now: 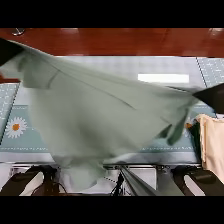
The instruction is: Fold the shirts.
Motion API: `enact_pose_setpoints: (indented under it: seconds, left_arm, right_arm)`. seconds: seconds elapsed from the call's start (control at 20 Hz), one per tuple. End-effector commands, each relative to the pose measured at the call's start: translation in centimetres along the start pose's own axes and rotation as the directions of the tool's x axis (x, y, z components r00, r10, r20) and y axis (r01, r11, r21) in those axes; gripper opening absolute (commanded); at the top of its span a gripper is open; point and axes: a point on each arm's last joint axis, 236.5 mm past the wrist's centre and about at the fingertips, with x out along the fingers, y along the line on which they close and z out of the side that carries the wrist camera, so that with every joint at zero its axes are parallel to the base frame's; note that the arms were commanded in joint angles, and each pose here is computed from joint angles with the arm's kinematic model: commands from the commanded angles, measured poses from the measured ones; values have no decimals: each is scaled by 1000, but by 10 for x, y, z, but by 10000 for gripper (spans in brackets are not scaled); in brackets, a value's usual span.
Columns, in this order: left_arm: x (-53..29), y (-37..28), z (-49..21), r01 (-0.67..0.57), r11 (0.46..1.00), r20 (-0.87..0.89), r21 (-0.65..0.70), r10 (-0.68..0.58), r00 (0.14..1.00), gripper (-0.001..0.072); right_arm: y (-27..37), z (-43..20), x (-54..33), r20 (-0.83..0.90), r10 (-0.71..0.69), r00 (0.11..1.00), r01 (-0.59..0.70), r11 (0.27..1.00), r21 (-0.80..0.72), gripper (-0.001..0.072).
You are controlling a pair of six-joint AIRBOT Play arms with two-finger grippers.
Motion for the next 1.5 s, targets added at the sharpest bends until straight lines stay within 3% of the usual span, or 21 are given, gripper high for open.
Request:
enact_pose_setpoints:
  seconds: [0.0,0.25,0.5,0.55,0.6,0.65,0.8,0.85,0.95,1.0,1.05,1.25,1.45]
  left_arm:
    - [91,42,-15,32,993,-63,-114,-39,997,23]
    - [178,67,-19,10,986,-52,-165,-19,998,23]
    - [229,43,-61,52,981,-177,-186,-86,981,31]
    - [235,38,-68,60,981,-197,-184,-97,976,176]
    - [238,33,-76,68,981,-224,-182,-109,969,592]
    - [235,34,-83,64,985,-258,-162,-105,961,704]
    - [189,94,-115,-122,986,-478,-114,54,877,703]
    - [163,122,-133,-209,970,-562,-125,105,821,704]
    - [119,151,-165,-294,934,-657,-202,93,748,704]
    - [107,155,-180,-315,907,-657,-281,58,752,703]
    - [99,153,-203,-322,876,-652,-359,11,758,704]
    - [75,134,-329,-407,763,-714,-503,-101,693,703]
    - [95,108,-364,-356,629,-571,-691,-173,803,703]
  right_arm:
    - [-61,0,102,-94,-99,991,109,989,104,21]
    - [-126,54,192,-92,-44,995,73,939,337,22]
    - [-154,100,235,18,150,988,-133,806,577,23]
    - [-159,102,239,36,171,985,-157,774,613,78]
    - [-165,101,240,44,185,982,-170,752,637,368]
    - [-170,98,235,40,195,980,-175,745,644,635]
    - [-197,75,189,-23,222,975,-162,774,612,626]
    - [-213,58,168,-63,206,977,-127,784,607,626]
    - [-243,4,129,-212,108,971,27,836,549,626]
    - [-262,-27,118,-266,14,964,151,793,590,626]
    - [-270,-46,115,-251,-33,967,194,733,652,625]
    - [-215,-100,141,-85,-22,996,75,711,700,625]
    - [-150,-131,157,44,79,996,-86,669,738,625]
